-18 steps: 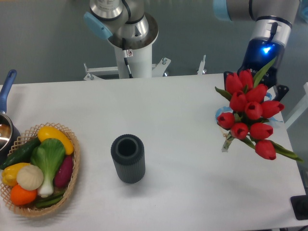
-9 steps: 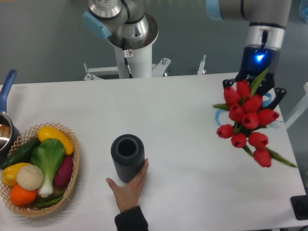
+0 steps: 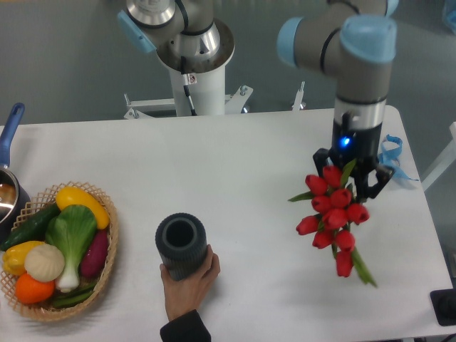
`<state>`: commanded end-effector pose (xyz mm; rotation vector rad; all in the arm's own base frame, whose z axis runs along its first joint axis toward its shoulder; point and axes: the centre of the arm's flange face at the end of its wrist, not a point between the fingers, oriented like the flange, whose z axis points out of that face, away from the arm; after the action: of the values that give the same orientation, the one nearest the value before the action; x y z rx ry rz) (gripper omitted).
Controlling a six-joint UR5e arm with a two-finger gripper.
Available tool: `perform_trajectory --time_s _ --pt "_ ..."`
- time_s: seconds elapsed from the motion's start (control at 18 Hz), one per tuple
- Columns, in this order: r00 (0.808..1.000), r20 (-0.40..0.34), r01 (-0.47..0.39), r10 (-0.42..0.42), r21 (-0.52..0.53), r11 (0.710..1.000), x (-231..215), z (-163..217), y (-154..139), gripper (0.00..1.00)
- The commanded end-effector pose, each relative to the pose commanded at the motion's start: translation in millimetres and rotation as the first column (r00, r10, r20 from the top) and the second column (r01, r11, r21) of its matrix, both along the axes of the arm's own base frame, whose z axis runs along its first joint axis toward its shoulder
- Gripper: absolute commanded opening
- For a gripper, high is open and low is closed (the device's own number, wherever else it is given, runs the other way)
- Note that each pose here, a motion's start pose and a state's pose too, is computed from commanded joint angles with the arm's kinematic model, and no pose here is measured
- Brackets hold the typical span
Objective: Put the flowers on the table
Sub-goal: 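Lower the held tulips onto the table beside the grey vase, then open the gripper to release the tulips and lift away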
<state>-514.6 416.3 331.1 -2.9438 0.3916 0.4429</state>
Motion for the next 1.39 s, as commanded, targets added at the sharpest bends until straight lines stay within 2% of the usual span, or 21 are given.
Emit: perform_trajectory --time_s 0.22,0.44,0.56,0.83,0.94,1.0,1.06,1.22,1.33,1.39 --pt "1.000 0.008 0.024 -0.024 -0.107 0.994 2 -44 26 0.45" --pt "0.999 0.027 0.046 -0.043 -0.119 0.992 0 -68 44 0.45" --pt "0.998 0.033 0.051 -0.047 -0.124 0.991 -2 -77 47 0.51" --pt "0.998 0.048 0.055 -0.049 -0.129 0.990 -2 -88 49 0.54" --pt "0.998 0.040 0.052 -0.047 -0.114 0.992 -5 -81 49 0.64" --pt "0.998 0.042 0.053 -0.048 -0.105 0.993 -5 -79 49 0.76" --pt "0.998 0.040 0.054 -0.050 -0.092 0.994 -5 -75 49 1.00" --pt "0.999 -0.006 0.043 -0.044 -0.059 0.997 -10 -40 48 1.00" --pt "1.000 -0.022 -0.008 0.006 -0.049 0.999 -34 -17 19 1.00" --pt "1.000 -0.005 -0.017 0.017 -0.044 0.999 -46 -16 4 1.00"
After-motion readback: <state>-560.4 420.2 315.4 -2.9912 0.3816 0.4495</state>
